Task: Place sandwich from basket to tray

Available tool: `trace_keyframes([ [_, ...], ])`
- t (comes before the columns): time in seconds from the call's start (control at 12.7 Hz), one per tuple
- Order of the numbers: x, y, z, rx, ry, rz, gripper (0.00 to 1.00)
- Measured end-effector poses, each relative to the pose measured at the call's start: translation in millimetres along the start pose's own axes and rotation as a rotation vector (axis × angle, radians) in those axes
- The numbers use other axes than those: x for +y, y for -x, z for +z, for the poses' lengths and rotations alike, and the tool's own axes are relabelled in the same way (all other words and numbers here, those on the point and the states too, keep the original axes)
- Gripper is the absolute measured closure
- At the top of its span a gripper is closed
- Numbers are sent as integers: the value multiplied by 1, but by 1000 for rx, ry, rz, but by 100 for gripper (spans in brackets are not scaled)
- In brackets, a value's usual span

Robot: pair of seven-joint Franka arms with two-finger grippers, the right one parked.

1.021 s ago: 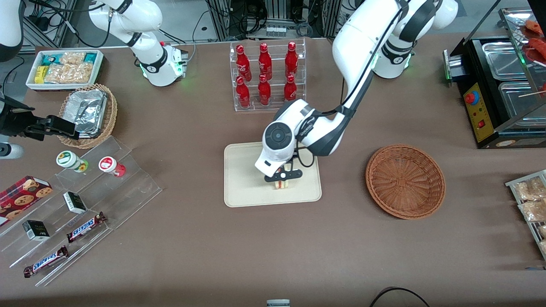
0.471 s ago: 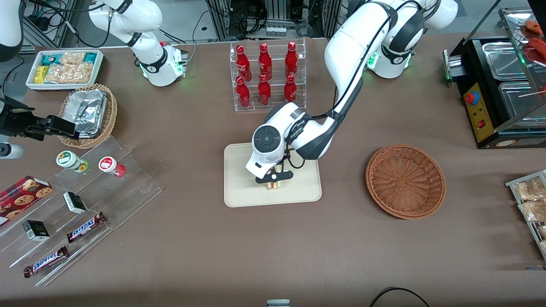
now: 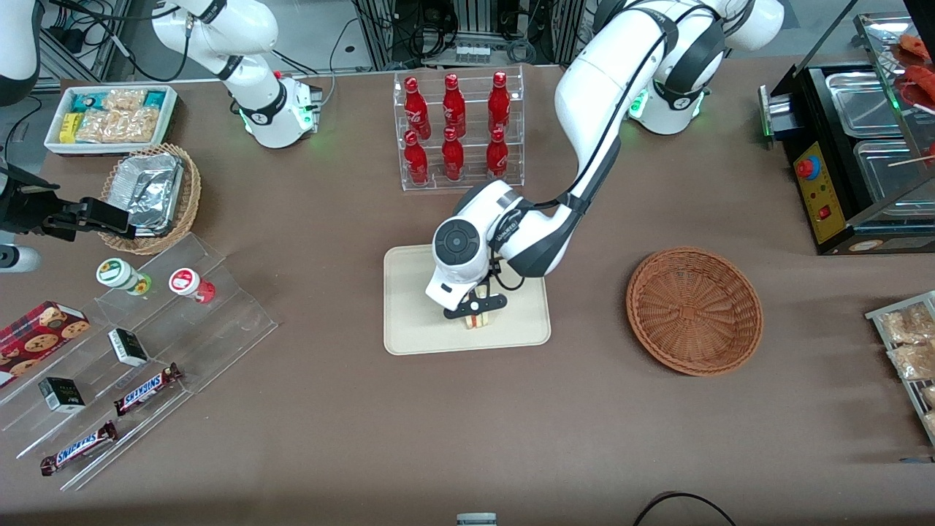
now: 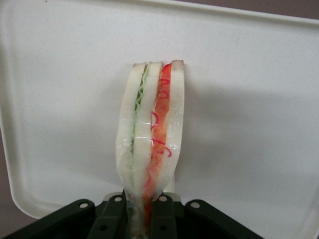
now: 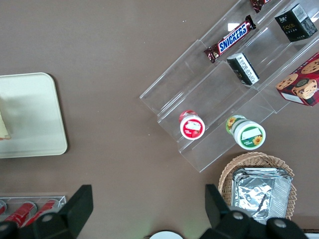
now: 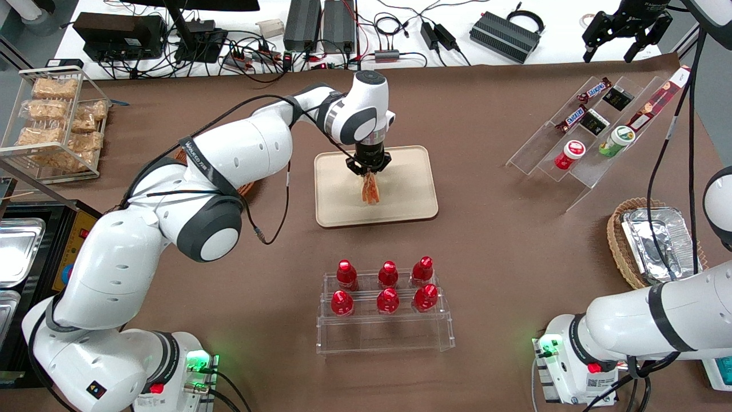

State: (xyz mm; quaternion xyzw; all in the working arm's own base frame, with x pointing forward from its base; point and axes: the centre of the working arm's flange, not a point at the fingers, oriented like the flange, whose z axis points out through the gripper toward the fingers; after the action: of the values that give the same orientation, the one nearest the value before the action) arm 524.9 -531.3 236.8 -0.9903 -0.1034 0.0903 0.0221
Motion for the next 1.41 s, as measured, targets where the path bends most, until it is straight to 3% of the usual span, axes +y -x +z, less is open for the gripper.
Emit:
trace_keyframes([
  [0.24,2,2,1,6,4,-6,85],
  [0.31,3,2,0,7,5,-7,79],
  [0.63,6,2,-27,26,32,-5,35],
  [0.86,-3,11,-84,30,28,-1,1],
  [1.18,-45,11,-163,27,-11,95,0],
  [1.41,-95,-22,-183,4,-39,169,0],
])
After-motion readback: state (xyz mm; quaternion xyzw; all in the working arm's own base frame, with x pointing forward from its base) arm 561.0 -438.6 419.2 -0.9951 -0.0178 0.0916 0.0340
